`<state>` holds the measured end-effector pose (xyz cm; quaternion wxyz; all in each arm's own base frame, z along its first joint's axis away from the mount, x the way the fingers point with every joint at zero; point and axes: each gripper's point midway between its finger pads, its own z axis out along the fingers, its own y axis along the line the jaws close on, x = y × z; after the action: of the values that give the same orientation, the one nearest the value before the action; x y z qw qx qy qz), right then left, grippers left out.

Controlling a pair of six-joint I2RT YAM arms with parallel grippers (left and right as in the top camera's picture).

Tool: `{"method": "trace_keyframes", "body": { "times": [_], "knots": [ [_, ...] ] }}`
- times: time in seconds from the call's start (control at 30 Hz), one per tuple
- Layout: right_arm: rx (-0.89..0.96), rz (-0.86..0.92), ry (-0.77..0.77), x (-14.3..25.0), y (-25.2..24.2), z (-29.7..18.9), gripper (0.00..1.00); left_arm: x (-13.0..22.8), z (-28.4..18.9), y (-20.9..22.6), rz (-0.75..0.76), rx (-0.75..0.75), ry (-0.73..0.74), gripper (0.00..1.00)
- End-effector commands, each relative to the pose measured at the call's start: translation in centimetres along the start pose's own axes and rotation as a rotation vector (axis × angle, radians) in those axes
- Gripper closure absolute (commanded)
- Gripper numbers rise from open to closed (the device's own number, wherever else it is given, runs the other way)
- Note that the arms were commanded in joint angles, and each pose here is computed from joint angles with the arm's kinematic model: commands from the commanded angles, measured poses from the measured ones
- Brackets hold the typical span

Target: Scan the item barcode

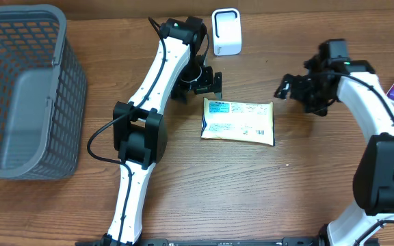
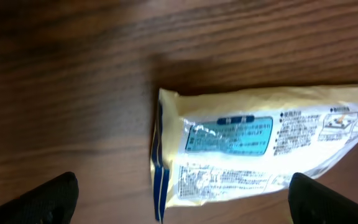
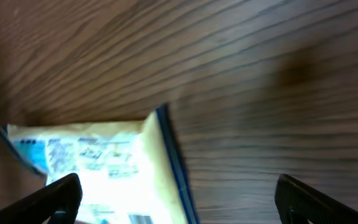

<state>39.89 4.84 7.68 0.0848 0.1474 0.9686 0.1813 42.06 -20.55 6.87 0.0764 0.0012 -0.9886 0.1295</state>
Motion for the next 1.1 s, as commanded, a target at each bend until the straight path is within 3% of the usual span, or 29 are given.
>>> {"method": "trace_keyframes", "body": {
  "times": [0.0, 0.17, 0.3, 0.4, 0.43, 0.5, 0.6, 0.63, 0.77, 0.9, 0.97, 1.0, 1.03, 1.07],
  "knots": [
    [0.008, 0.066, -0.005, -0.7, -2.7, -0.6, 0.00, 0.6, 2.2, -1.3, 0.024, 0.090, 0.052, 0.00],
    [0.021, 0.139, -0.007, -1.0, -5.3, -1.5, 0.00, 2.1, 5.1, -0.8, 0.005, 0.120, 0.135, 0.01],
    [0.023, 0.154, -0.008, -1.0, -5.8, -1.7, 0.00, 3.3, 7.1, -2.1, 0.043, 0.256, 0.192, 0.23],
    [0.023, 0.154, -0.008, -1.0, -5.8, -1.7, 0.00, 3.2, 8.0, -2.4, 0.054, 0.274, 0.185, 0.41],
    [0.023, 0.154, -0.008, -1.0, -5.8, -1.7, 0.00, 3.2, 8.3, -2.4, 0.053, 0.273, 0.181, 0.50],
    [0.023, 0.154, -0.007, -1.0, -5.8, -1.7, 0.00, 2.7, 9.0, -2.3, 0.044, 0.248, 0.156, 0.80],
    [0.024, 0.156, -0.005, -1.0, -5.8, -1.7, 0.00, 2.1, 9.8, -1.4, -0.022, 0.179, 0.127, 0.84],
    [0.021, 0.154, -0.004, -0.9, -5.7, -1.6, 0.00, 2.1, 9.8, -1.5, -0.025, 0.182, 0.125, 0.96],
    [0.008, 0.159, 0.017, -0.4, -5.7, -1.0, 0.00, 2.0, 9.8, -1.6, -0.027, 0.188, 0.124, 0.96],
    [-0.103, 0.164, 0.056, 1.1, -4.8, 1.2, 0.00, 2.3, 9.5, -2.6, -0.026, 0.245, 0.142, 0.94],
    [-0.178, 0.159, 0.061, 1.6, -4.0, 2.1, 0.14, 2.4, 9.4, -2.9, -0.027, 0.262, 0.149, 0.30],
    [-0.219, 0.157, 0.065, 2.0, -3.6, 2.8, 0.25, 2.5, 9.4, -2.9, -0.028, 0.265, 0.152, 0.07],
    [-0.252, 0.157, 0.075, 2.4, -3.4, 3.4, 0.34, 2.5, 9.4, -3.0, -0.027, 0.265, 0.152, 0.00],
    [-0.261, 0.163, 0.084, 2.7, -3.5, 3.9, 0.39, 2.5, 9.4, -3.0, -0.027, 0.266, 0.153, 0.00]
  ]
}}
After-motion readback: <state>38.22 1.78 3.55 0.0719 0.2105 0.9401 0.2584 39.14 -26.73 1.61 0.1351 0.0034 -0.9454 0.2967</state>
